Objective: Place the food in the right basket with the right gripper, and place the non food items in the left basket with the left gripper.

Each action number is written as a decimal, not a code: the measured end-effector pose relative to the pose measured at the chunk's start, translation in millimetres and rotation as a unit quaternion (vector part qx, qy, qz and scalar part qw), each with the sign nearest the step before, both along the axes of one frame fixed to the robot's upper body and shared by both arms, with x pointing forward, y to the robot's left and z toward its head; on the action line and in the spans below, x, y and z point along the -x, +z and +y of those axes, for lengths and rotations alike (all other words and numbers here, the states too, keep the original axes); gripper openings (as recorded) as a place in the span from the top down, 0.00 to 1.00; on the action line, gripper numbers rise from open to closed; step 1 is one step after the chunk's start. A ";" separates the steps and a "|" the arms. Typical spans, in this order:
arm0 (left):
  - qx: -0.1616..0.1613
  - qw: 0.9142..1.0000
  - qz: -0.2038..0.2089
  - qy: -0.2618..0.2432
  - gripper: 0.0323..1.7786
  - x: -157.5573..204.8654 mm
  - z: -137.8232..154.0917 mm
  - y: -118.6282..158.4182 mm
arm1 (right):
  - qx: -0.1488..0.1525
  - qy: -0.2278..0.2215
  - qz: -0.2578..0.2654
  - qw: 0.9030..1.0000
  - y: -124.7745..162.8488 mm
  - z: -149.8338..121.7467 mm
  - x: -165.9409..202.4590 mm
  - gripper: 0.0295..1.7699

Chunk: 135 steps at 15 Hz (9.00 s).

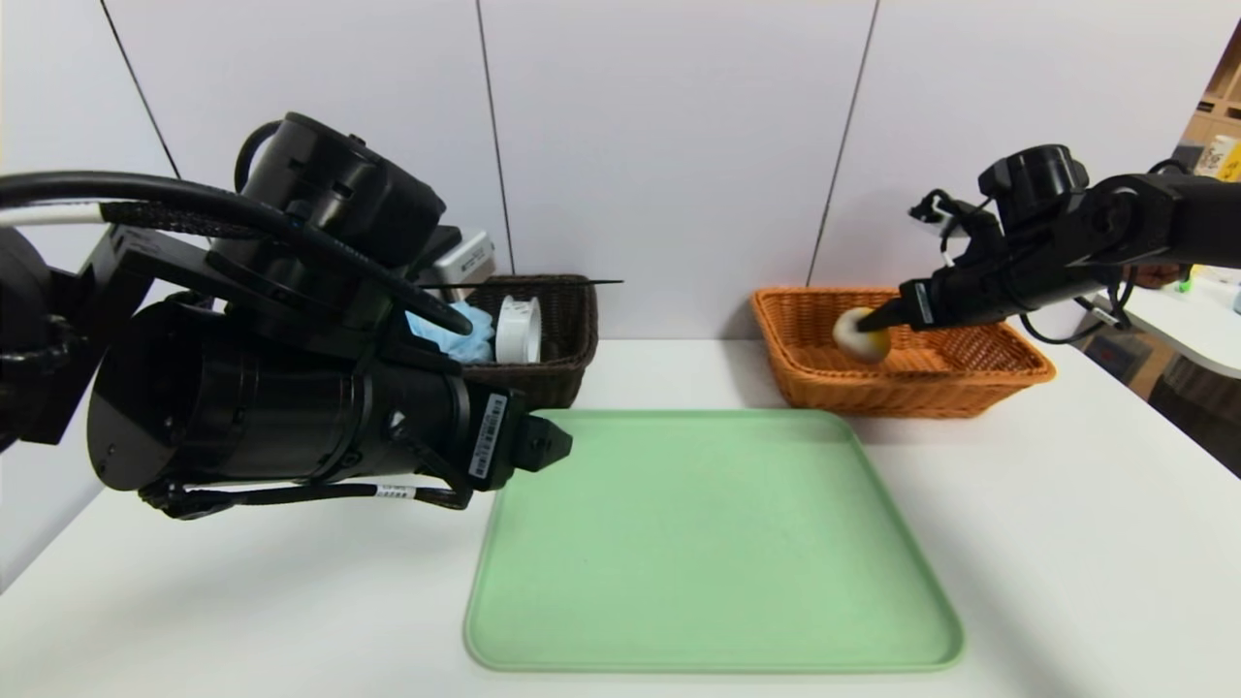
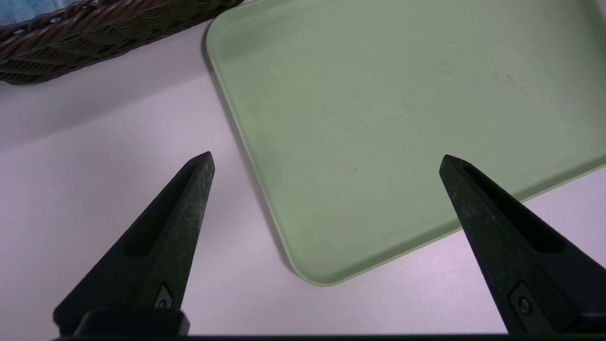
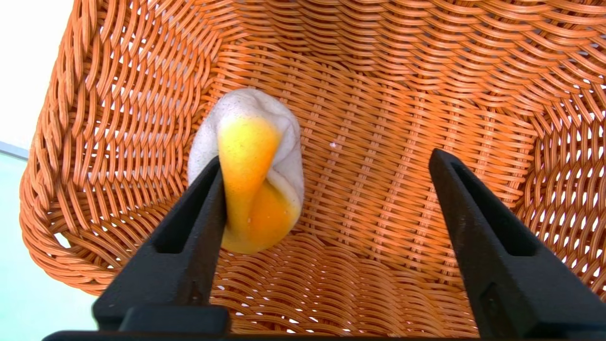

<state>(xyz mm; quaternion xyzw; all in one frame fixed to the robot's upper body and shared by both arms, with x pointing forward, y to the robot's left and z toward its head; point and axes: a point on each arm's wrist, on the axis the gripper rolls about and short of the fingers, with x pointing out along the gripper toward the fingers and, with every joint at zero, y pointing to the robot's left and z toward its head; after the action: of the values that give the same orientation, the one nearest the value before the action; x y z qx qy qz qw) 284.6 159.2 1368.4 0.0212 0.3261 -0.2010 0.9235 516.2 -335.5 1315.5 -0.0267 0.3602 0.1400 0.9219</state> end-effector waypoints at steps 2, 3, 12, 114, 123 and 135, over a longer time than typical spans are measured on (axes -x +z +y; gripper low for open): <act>0.001 1.000 0.001 0.001 0.05 0.0 0.0 -0.1 | -0.007 -0.002 -0.002 1.000 1.8 -0.3 -0.3 0.16; 0.001 1.000 0.000 0.001 0.05 0.0 0.0 -0.1 | -0.011 -0.004 -0.002 1.000 2.7 -0.2 -0.4 0.14; 0.000 1.000 0.001 0.001 0.05 -0.5 -0.5 -0.6 | -0.092 -0.014 0.014 0.996 10.5 -12.5 -0.3 0.07; -0.027 0.933 -0.329 0.145 0.05 215.4 173.4 -186.7 | -0.001 -0.118 -0.320 0.940 -131.8 -0.1 452.8 0.04; -0.021 0.931 -0.334 0.147 0.05 215.5 173.4 -186.8 | -0.015 -0.137 -0.317 0.938 -132.1 -0.7 452.7 0.04; -0.022 0.931 -0.334 0.147 0.05 215.5 173.4 -186.8 | -0.010 -0.132 -0.318 0.939 -132.1 -0.7 452.6 0.04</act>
<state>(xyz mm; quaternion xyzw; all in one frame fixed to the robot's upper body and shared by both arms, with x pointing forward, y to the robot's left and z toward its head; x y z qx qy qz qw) 69.1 332.6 1181.6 0.0587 0.0026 -0.0369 0.9976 63.6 -336.2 1183.4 -0.0133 0.0469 0.0050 0.9988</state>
